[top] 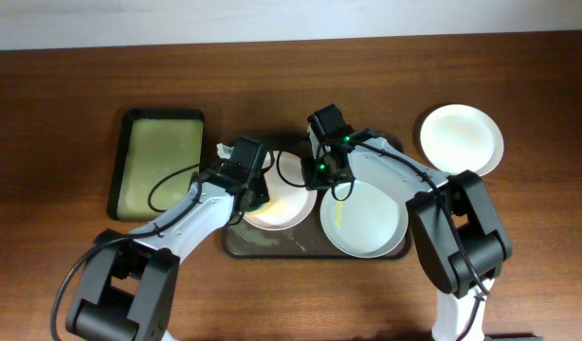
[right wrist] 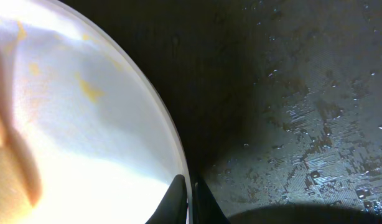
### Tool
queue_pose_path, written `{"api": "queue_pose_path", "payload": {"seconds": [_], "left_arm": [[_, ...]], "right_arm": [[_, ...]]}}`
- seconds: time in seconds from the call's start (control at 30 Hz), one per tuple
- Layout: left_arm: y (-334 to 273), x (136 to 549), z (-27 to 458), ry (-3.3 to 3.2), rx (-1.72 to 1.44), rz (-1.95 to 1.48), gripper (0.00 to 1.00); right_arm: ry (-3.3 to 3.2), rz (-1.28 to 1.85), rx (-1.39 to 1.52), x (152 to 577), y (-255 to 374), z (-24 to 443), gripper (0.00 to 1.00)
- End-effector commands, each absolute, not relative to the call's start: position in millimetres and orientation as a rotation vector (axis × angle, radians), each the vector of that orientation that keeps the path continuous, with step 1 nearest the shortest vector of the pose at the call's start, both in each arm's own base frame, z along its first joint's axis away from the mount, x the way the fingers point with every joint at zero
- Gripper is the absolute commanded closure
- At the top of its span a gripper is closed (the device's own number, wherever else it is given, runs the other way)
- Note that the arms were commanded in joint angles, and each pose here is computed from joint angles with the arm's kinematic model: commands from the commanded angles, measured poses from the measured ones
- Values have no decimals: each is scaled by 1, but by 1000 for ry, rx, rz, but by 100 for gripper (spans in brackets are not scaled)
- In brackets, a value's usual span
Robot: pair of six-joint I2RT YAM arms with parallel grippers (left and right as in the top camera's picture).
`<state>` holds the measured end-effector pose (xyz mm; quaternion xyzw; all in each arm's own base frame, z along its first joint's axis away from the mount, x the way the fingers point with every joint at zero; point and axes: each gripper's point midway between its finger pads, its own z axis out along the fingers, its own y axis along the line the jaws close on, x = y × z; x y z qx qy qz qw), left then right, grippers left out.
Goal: Clean dirty plates on tray and stack at the side
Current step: 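Scrub the front-left plate with the sponge in the left gripper, then carry the pink plate with the right gripper onto the plate at right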
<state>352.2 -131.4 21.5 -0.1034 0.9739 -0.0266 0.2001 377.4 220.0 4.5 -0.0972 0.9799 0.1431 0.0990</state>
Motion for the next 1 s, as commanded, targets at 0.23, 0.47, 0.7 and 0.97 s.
{"api": "queue_pose_path", "payload": {"seconds": [0.23,0.47,0.7,0.97], "left_arm": [[-154,376,91,2583,-202,-302,100],[-177,350,38,2773,-189,-363,100],[-157,346,-6,2844,-178,-146,100],[-69,367,66,2528,-273,488,100]], "right_arm": [[2958,239,-269,368,195,-20,96],[2957,239,-269,368,196,-20,96],[2957,238,-269,368,195,-20,96],[2959,233,-269,368,195,-20,96]]}}
